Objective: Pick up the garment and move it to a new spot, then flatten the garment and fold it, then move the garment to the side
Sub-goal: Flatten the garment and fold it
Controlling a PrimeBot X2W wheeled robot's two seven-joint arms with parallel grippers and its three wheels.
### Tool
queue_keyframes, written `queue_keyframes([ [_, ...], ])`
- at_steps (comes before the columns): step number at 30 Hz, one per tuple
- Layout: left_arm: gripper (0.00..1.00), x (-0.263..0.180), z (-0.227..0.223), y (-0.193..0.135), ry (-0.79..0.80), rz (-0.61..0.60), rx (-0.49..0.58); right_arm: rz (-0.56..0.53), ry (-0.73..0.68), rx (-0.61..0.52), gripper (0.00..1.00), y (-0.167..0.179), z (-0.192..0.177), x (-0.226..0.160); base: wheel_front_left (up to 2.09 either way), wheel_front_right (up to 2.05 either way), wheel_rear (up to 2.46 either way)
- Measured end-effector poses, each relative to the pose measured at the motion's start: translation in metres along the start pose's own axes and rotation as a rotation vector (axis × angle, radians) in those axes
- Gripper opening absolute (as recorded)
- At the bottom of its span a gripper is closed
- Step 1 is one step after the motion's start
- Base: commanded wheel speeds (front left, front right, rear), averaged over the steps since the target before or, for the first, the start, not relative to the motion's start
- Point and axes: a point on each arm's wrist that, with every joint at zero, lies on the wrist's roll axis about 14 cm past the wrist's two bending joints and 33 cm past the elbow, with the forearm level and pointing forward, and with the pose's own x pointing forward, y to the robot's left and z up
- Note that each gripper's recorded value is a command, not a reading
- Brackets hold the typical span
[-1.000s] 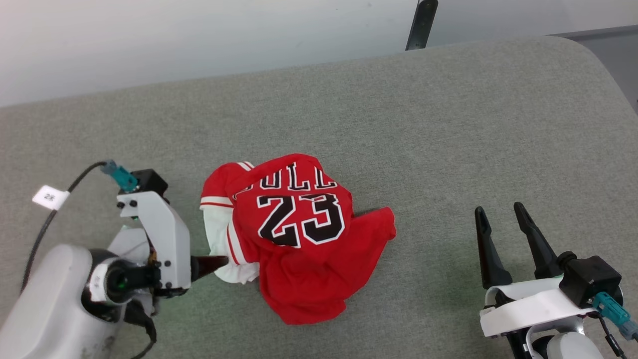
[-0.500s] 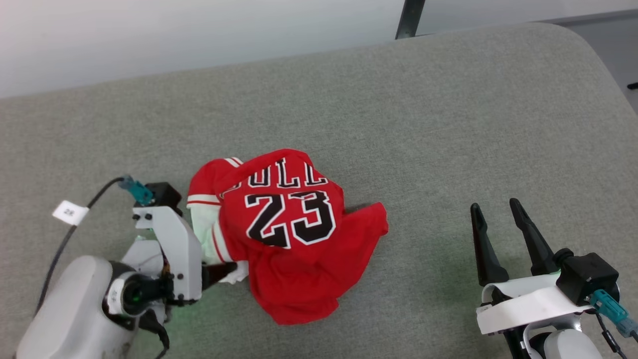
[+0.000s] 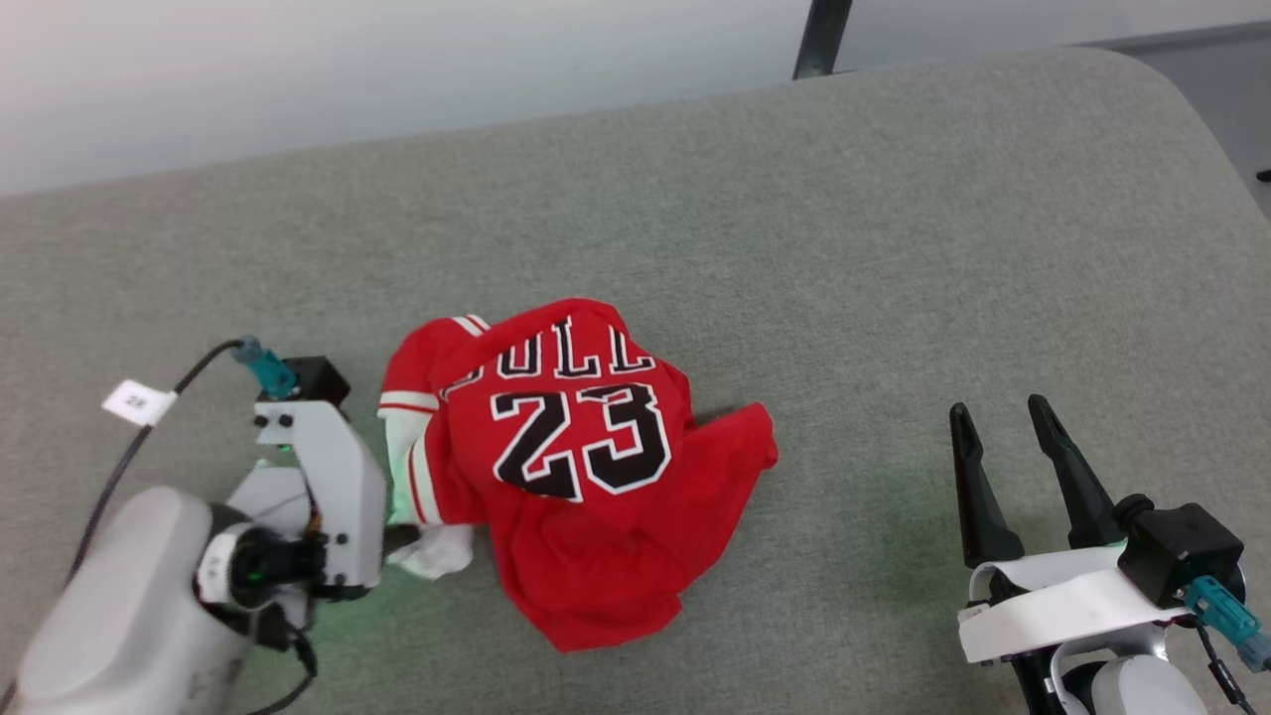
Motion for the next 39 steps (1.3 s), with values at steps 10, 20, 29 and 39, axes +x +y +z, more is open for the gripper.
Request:
queue_keyframes([
  [10,0.00,-0.079,0.007,0.056,-0.087,0.229,0.055,0.053,-0.019,0.004,1.00,0.016,0.007,-0.005,0.00,0.00,0.00],
  [20,0.00,-0.140,-0.023,0.124,-0.109,0.501,0.031,0.116,-0.045,0.001,1.00,0.034,0.015,-0.005,0.00,0.00,0.00],
  [29,0.00,-0.094,-0.062,0.129,-0.056,0.443,-0.101,0.115,-0.023,0.001,1.00,0.033,0.008,-0.004,0.00,0.00,0.00],
  [39,1.00,-0.125,-0.027,0.114,-0.292,0.420,-0.076,0.152,-0.030,0.002,1.00,0.042,0.012,-0.010,0.00,0.00,0.00],
])
